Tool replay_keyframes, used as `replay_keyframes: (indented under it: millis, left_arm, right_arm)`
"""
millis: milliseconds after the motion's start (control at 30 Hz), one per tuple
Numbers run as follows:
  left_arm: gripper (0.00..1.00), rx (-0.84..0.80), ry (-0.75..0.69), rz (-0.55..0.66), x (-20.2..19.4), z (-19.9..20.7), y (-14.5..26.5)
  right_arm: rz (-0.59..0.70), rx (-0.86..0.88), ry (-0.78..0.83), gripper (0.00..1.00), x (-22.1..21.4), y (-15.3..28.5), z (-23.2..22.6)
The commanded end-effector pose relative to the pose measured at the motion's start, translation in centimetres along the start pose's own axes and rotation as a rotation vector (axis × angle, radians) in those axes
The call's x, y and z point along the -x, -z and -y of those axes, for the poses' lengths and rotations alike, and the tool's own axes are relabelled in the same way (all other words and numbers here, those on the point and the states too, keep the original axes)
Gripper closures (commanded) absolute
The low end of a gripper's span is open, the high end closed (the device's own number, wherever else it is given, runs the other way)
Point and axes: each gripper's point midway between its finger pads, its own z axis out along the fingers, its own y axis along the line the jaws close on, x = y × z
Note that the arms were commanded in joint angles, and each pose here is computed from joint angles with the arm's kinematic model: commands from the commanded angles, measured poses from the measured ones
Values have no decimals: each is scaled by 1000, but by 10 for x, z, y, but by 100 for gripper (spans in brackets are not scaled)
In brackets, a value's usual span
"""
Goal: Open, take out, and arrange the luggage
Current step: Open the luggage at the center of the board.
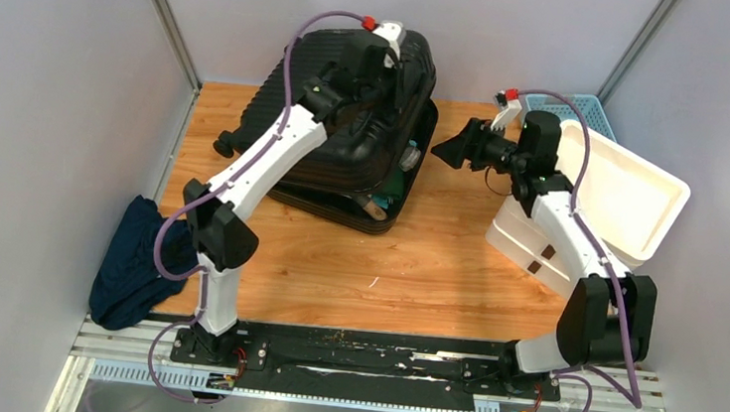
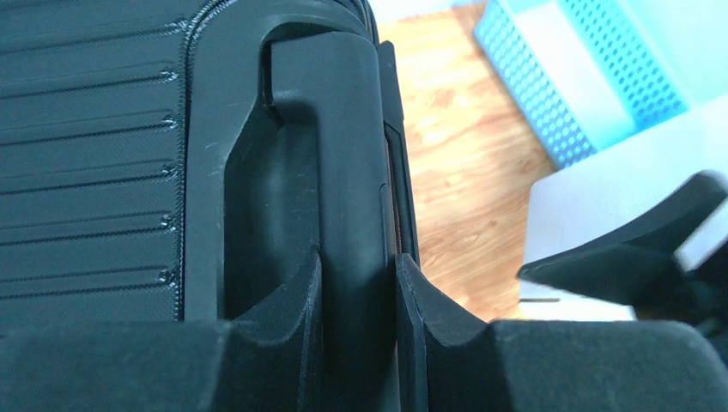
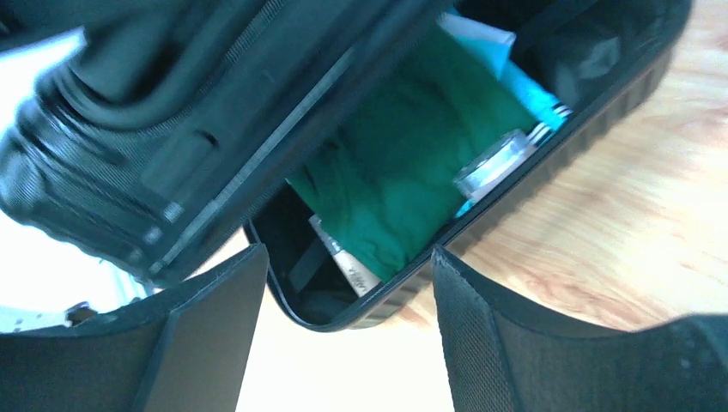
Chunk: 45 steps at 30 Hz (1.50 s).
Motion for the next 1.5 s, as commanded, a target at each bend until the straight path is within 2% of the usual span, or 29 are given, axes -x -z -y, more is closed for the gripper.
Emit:
replay_keyframes:
  millis: [0, 100, 200, 333, 433, 567, 600, 700, 733, 800, 900, 1000, 1067, 1133, 1200, 1267, 1333, 1367, 1467]
  left_arm:
    - [100, -162, 53, 321, 104, 27, 59]
    - [100, -173, 67, 333, 110, 23, 67]
    - [100, -179, 81, 345, 116, 19, 72]
    - [100, -186, 88, 350, 119, 16, 76]
    - [100, -199, 103, 343, 119, 14, 75]
    - [100, -224, 117, 327, 120, 10, 77]
    - [95, -225, 117, 323, 121, 7, 79]
    - [61, -215, 79, 299, 122, -2, 95]
    - [53, -203, 60, 295, 122, -7, 103]
    - [43, -183, 28, 296, 122, -19, 119]
    - [36, -170, 3, 296, 115, -39, 144]
    - [36, -108, -48, 322, 113, -68, 173]
    - [35, 23, -126, 354, 111, -104, 194]
    - [33, 247, -188, 382, 106, -157, 211]
    - [34, 429, -155, 370, 95, -225, 222]
    - [44, 448, -29, 345, 74, -275, 217]
    - [69, 451, 108, 341, 50, -316, 204]
    - [72, 464, 150, 338, 43, -331, 199]
    - [73, 502, 215, 245, 7, -366, 172]
  right_arm:
    - [89, 151, -142, 27, 0, -9, -13]
    - [119, 131, -197, 30, -9, -15, -10]
    - [59, 30, -209, 37, -22, -32, 0]
    - [4, 103, -346, 64, -22, -63, -16]
    - [-50, 185, -435, 79, -25, -91, -30]
    - [-75, 275, -499, 81, -21, -116, -48]
    - [-67, 309, -518, 81, -16, -119, -53]
    - [-36, 403, -560, 81, -1, -124, -64]
    - [-27, 433, -568, 81, 4, -125, -68]
    - [-28, 467, -593, 81, 7, -127, -72]
    - [-27, 490, -586, 81, 13, -130, -77]
    - [-36, 494, -585, 81, 14, -131, -80]
    - [-41, 489, -575, 82, 14, -129, -80]
    - [-44, 480, -551, 81, 14, -127, -82]
    - [-48, 467, -537, 81, 15, -126, -82]
    - [-53, 462, -522, 81, 16, -125, -83]
    - [-58, 460, -511, 81, 17, -126, -85]
    - [-64, 457, -504, 81, 16, -127, -85]
    - [-85, 450, -477, 81, 13, -130, -90]
